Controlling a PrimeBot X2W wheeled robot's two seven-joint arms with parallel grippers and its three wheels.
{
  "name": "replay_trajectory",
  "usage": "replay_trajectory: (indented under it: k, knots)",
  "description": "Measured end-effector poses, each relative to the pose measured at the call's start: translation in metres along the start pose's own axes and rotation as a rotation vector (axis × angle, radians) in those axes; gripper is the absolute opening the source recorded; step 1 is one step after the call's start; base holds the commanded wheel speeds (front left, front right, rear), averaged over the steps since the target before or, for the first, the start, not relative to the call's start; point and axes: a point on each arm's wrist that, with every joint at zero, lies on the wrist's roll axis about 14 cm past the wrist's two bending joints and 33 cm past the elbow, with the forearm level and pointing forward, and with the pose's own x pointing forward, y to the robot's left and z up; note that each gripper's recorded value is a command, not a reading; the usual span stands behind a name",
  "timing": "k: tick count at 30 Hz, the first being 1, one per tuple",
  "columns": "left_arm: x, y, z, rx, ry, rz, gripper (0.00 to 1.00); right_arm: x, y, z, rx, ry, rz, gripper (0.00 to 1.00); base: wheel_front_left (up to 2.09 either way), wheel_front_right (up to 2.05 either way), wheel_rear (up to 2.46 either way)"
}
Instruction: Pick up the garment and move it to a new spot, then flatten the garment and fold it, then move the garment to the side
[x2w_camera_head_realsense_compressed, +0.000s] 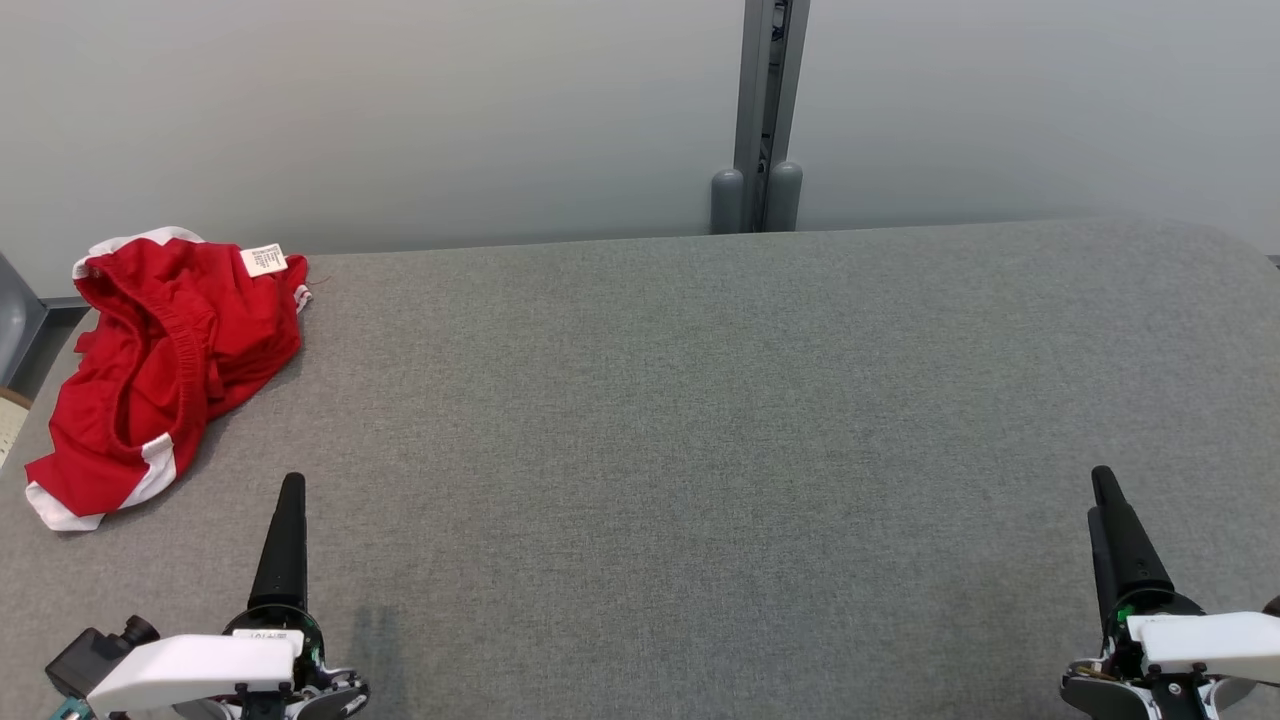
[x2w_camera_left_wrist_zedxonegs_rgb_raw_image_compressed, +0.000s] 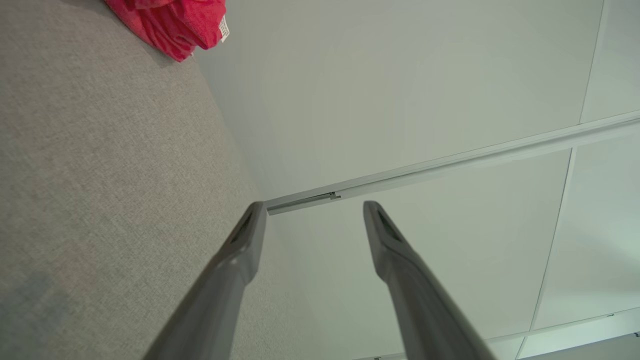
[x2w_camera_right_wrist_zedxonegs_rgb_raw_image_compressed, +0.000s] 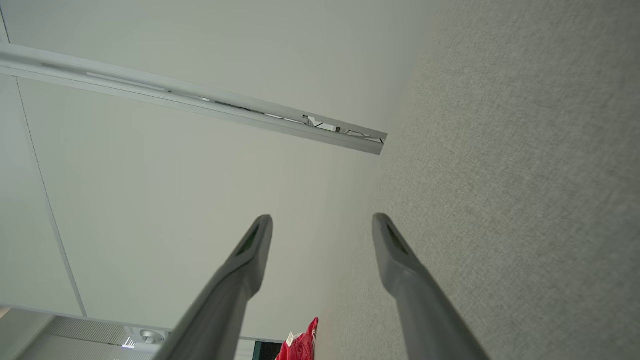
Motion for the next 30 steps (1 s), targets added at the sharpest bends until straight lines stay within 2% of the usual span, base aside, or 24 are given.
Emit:
replay_trajectory:
  k: [5, 30]
  knots:
    - [0.001, -0.006, -0.001, 0.077, 0.000, -0.013, 1.00, 0.001, 0.008, -0.001, -0.074, -0.001, 0.026, 1.00, 0.00, 0.00, 0.00]
    - [-0.002, -0.029, -0.017, 0.623, -0.008, -0.082, 1.00, -0.001, 0.042, -0.014, -0.549, -0.009, 0.157, 1.00, 0.00, 0.00, 0.00]
